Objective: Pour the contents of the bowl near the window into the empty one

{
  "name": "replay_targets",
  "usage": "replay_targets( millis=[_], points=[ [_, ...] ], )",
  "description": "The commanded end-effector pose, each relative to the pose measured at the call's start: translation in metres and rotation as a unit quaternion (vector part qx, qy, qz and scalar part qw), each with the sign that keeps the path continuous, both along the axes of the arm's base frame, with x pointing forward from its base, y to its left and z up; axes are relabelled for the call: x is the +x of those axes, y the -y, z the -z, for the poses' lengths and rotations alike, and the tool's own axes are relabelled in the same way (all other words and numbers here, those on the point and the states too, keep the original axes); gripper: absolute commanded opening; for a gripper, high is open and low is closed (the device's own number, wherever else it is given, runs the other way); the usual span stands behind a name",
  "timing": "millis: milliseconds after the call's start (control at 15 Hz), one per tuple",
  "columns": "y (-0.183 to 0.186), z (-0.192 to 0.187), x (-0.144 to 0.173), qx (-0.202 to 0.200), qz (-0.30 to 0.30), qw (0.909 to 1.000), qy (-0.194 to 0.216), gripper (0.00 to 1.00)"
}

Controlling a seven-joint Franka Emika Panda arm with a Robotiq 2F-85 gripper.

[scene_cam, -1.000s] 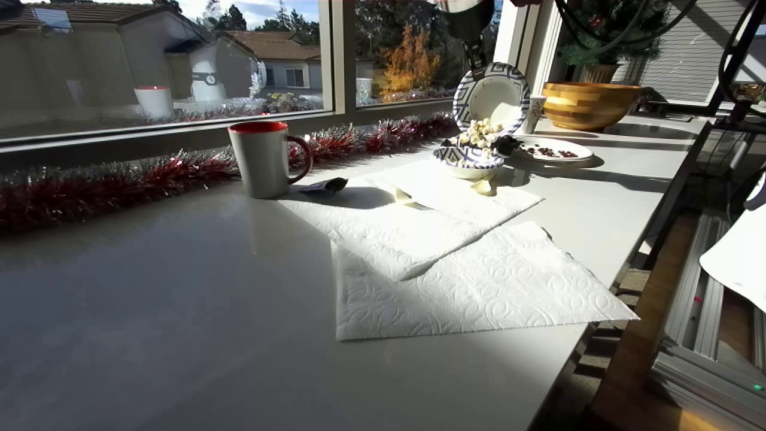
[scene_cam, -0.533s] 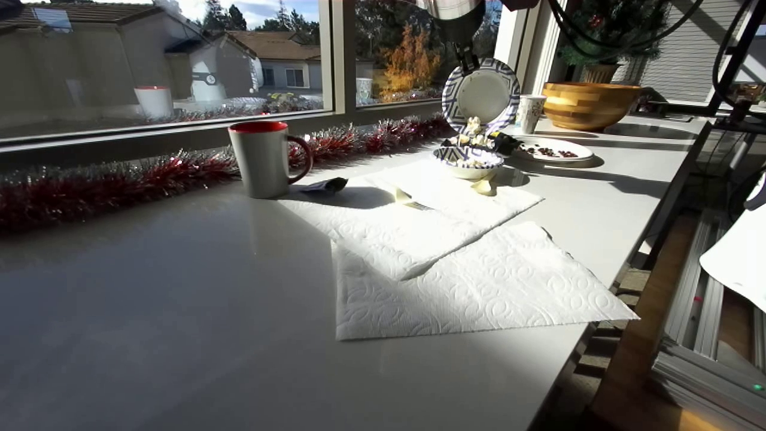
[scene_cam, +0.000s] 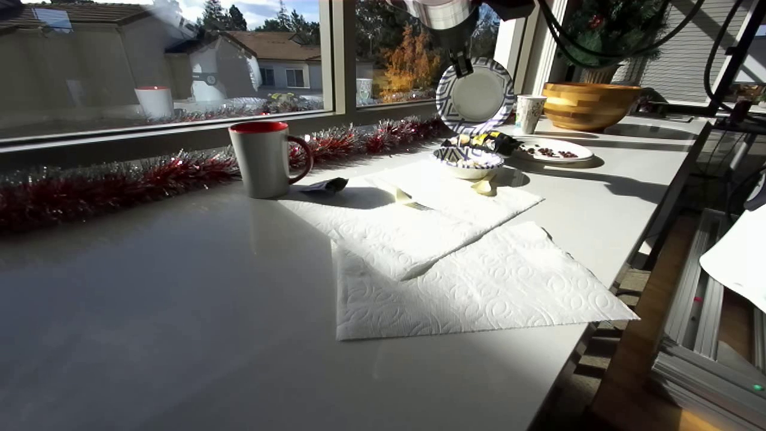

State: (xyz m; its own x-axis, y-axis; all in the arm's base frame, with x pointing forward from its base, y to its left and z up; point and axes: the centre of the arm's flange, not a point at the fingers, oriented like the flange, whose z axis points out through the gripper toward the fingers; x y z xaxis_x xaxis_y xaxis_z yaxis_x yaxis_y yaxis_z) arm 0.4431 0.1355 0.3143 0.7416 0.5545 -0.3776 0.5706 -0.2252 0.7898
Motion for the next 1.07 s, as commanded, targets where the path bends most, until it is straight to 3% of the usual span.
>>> replay_targets(
  millis=[0,67,200,267,400,467,533,600,667,733,800,867,933,1000],
  points=[
    [-0.001,0.000,0.008,-0.048,-0.009,0.9980,0.041,0.01],
    [0.000,0.000,0.008,-0.050,-0.007,0.9978,0.044,0.01],
    [-0.002,0.002,0.007,-0.023,-0.001,0.9997,0.011,0.01],
    [-0.001,0.004,0.010,-0.037,-0.011,0.9987,0.033,0.01],
    [-0.007,0.008,0.003,0.008,0.003,0.9993,-0.037,0.01],
    [-0.004,0.011,0.011,-0.037,-0.027,0.9987,0.023,0.01],
    [-0.005,0.011,0.009,-0.025,-0.018,0.9995,0.007,0.01],
    [-0.010,0.011,0.003,0.020,-0.009,0.9984,-0.053,0.01],
    [-0.008,0.011,0.010,-0.028,-0.040,0.9987,0.014,0.01],
    [-0.011,0.011,0.007,0.003,-0.025,0.9995,-0.020,0.01],
    [-0.011,0.010,0.008,0.003,-0.026,0.9995,-0.016,0.01],
    [-0.009,0.007,0.014,-0.029,-0.043,0.9984,0.024,0.01],
    [-0.012,0.007,0.008,0.013,-0.022,0.9990,-0.037,0.01],
    [-0.009,0.005,0.013,-0.013,-0.040,0.9991,0.005,0.01]
  ],
)
